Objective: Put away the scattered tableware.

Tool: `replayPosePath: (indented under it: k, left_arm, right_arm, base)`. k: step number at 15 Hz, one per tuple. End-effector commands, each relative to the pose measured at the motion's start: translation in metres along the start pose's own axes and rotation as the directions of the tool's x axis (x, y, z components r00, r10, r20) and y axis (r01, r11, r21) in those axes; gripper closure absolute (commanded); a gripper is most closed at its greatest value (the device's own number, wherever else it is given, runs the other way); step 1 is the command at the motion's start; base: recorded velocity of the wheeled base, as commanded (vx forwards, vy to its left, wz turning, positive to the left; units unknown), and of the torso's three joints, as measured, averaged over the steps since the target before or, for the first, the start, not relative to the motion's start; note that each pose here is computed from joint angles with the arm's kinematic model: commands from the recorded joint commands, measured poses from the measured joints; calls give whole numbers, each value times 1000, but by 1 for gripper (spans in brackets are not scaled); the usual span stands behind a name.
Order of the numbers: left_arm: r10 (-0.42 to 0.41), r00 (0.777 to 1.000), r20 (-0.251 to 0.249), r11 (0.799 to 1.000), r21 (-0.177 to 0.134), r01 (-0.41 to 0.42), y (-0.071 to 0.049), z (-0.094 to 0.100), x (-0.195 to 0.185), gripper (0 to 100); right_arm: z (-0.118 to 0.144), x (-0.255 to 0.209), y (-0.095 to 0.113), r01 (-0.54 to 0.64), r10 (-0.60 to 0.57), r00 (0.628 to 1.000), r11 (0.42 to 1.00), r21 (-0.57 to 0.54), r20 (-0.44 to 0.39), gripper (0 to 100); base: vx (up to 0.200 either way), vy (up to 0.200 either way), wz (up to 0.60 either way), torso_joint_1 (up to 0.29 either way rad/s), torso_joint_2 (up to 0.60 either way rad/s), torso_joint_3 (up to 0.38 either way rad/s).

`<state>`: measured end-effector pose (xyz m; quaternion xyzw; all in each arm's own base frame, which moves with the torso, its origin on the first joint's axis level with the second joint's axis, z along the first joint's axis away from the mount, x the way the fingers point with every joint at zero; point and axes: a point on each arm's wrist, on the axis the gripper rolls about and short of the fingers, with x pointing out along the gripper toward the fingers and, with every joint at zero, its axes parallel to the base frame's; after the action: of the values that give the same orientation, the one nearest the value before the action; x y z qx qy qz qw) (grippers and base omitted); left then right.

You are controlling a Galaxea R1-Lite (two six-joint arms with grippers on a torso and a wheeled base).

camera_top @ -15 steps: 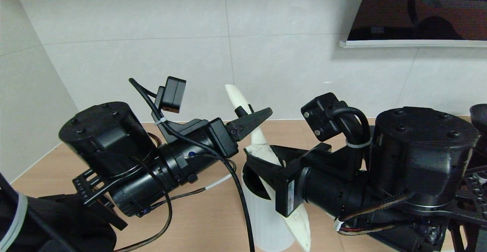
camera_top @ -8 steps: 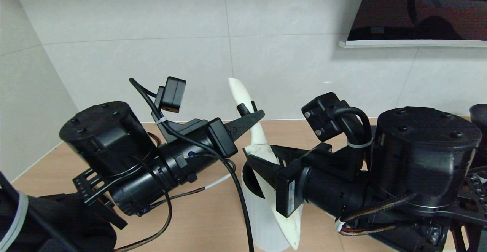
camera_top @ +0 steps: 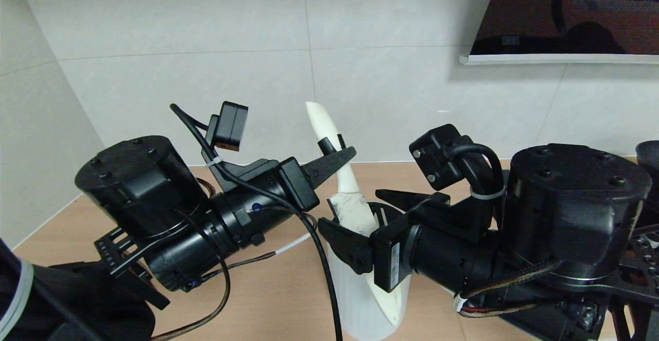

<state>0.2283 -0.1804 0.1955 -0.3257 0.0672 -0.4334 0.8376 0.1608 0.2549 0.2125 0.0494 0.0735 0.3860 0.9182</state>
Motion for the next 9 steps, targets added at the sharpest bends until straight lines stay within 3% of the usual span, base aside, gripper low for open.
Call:
replayPosePath:
  k: [1,7,9]
  left_arm:
    - [-5,1000,6,1000,2,5,-2,2,-1,100]
    - [-43,998,41,999,15,42,-3,2,-2,100]
    - [-34,998,53,995,92,29,-2,6,-5,100]
  right_arm:
    - [1,-1,0,1,-1,1000,1000,1,4,0]
    - [18,-8,-18,53,-54,997,998,16,61,0]
    - [34,-14,-46,145,-147,982,989,28,116,0]
  base:
    - [0,0,0,0,0,0]
    - [0,0,0,0,0,0]
    - [0,0,0,0,0,0]
